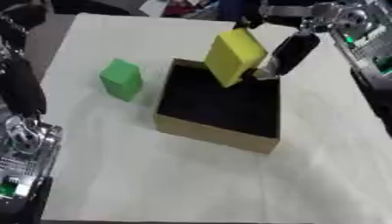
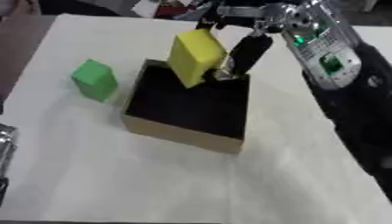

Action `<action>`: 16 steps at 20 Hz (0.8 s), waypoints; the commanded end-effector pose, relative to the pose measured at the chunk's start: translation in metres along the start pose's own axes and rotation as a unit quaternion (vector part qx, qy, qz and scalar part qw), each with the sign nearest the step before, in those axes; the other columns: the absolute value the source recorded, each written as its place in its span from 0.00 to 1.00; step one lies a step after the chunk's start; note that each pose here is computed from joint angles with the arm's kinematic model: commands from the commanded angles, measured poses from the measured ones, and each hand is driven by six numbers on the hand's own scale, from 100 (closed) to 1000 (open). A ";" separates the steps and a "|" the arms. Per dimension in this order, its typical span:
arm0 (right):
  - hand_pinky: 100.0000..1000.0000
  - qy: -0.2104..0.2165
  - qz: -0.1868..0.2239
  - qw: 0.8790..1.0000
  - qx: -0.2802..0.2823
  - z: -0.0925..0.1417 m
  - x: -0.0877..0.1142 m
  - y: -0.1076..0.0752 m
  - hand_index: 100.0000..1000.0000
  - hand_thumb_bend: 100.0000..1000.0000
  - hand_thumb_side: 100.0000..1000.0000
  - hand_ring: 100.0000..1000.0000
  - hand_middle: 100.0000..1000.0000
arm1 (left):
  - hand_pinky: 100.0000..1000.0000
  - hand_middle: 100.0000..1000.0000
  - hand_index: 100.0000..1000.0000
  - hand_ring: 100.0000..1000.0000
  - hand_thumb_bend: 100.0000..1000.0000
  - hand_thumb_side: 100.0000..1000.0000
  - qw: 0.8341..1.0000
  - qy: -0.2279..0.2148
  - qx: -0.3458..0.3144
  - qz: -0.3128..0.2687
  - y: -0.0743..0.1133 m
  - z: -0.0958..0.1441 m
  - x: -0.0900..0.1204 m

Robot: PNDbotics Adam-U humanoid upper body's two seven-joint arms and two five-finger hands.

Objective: Pick up objects on the table and place them in the box.

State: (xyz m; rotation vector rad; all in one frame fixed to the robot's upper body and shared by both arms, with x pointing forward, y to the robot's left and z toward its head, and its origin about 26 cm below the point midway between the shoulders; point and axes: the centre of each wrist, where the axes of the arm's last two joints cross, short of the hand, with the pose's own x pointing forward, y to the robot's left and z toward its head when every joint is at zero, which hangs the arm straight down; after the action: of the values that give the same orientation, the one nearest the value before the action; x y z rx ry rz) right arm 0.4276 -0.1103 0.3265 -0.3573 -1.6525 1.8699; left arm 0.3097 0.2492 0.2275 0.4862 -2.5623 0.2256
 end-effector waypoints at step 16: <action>1.00 0.006 0.039 0.999 0.019 0.000 -0.009 -0.008 0.91 0.67 0.45 0.99 0.83 | 0.68 0.61 0.72 0.61 0.06 0.98 1.000 -0.013 -0.002 0.005 -0.001 -0.005 0.006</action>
State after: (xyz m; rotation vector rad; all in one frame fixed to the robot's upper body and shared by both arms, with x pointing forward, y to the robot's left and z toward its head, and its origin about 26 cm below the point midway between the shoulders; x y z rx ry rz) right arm 0.4379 -0.1092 0.3183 -0.3707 -1.5921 1.9547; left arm 0.3097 0.2487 0.2275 0.4835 -2.5622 0.2243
